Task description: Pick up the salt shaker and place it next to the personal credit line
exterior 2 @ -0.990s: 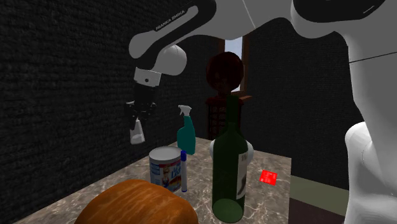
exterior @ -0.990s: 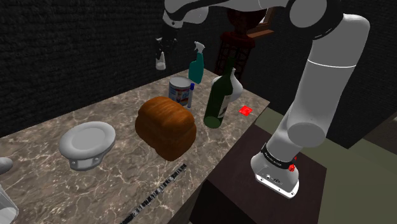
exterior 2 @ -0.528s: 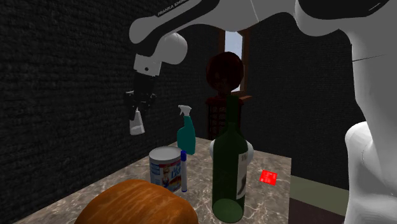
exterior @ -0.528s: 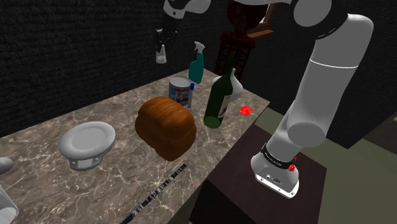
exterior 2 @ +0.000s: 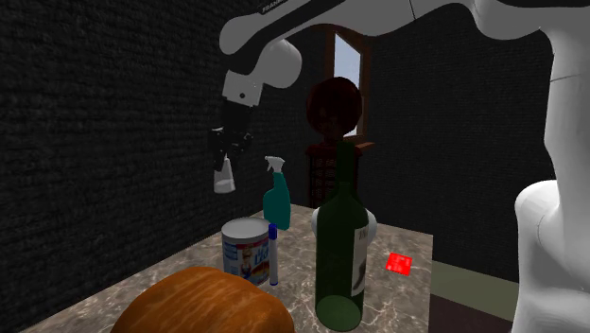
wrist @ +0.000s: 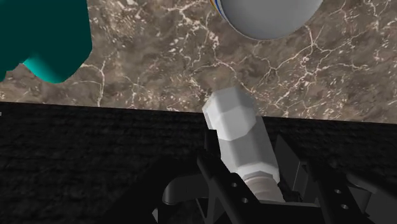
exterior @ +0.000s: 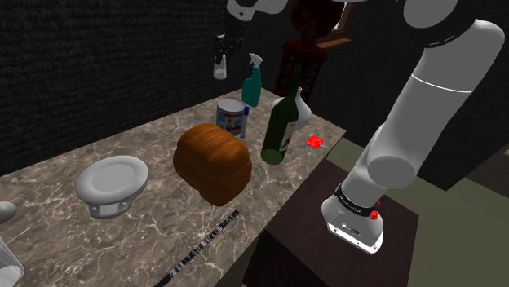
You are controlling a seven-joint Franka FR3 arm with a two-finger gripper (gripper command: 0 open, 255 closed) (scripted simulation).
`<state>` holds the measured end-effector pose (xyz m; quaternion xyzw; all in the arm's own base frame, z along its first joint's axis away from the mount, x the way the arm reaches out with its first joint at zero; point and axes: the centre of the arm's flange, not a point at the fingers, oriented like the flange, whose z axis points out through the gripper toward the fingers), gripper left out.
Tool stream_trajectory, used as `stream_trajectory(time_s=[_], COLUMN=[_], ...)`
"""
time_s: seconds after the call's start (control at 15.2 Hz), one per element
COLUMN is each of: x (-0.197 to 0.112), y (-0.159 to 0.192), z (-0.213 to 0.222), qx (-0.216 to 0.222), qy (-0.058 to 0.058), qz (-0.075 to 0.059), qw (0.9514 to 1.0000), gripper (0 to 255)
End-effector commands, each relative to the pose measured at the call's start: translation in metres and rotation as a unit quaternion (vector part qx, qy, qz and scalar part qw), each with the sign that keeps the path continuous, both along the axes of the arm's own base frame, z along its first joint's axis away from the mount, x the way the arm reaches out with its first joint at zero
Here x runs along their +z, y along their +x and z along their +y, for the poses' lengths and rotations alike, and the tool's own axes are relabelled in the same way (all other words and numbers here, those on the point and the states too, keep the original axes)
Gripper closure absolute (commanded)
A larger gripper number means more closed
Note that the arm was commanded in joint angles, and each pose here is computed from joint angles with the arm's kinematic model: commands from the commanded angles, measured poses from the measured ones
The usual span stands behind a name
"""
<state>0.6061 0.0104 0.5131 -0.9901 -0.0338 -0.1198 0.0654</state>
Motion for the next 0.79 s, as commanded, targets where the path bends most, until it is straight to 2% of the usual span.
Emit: stream_trajectory(time_s=[0.0,0.73], x=[0.002,0.002], y=[-0.019,-0.125], z=[-0.015,-0.114], qx=[0.0,0.0], qy=[0.0,0.0], qz=[0.0,0.0], qw=[1.0,1.0], gripper=[255,255])
